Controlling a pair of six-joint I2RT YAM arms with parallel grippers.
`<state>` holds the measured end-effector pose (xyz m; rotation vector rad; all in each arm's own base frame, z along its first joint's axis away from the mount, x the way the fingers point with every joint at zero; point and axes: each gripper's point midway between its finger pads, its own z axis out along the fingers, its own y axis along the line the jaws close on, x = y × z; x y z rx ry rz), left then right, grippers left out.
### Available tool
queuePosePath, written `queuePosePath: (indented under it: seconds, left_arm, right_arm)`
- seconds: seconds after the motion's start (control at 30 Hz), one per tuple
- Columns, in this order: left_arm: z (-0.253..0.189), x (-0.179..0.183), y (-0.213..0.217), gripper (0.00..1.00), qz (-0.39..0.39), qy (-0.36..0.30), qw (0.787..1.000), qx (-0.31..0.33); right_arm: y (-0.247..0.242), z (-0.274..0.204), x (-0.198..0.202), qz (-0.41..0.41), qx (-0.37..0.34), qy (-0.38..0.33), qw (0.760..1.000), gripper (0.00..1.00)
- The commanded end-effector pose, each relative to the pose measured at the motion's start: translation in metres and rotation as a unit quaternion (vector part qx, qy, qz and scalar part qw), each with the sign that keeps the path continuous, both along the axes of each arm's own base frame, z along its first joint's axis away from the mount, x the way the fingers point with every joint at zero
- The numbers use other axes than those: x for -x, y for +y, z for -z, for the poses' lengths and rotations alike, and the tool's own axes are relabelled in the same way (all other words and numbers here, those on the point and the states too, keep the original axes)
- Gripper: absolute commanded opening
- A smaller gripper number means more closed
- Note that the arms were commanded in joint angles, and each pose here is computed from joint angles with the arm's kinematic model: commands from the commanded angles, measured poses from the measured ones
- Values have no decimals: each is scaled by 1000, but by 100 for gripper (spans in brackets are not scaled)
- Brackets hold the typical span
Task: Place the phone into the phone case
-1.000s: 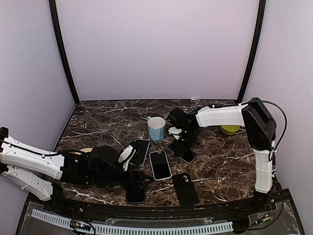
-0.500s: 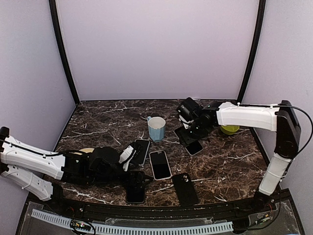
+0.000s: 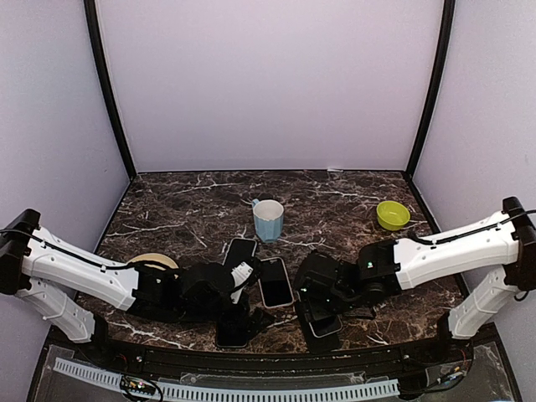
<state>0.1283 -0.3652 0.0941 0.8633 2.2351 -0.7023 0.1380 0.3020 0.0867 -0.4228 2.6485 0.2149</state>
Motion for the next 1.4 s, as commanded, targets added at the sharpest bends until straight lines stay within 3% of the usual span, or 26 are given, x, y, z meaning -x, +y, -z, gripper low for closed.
queuePosePath:
  seconds: [0.0,0.5,1.0,1.13,1.27,1.37]
  left_arm:
    - [-8,2,-6,96,-3,1,1000,2]
    - [-15,1,4,97,-12,-13,1000,5]
    - [-16,-1,5,97,-13,-18,1000,6]
    - [-17,-1,4,97,-9,-22,1000,6]
    - [-17,0,3,98,-6,-23,1000,4]
    - [-18,0,4,98,-5,-22,1000,5]
  right_arm:
    - [3,11,3,60,-22,-9,998,10]
    - [-6,56,26,59,48,21,997,6]
    - [-27,69,4,88,103,-22,991,4]
    - [-28,71,2,94,108,-25,989,20]
    - [-23,68,4,86,107,-17,990,65]
    - [-16,56,3,74,100,-19,992,88]
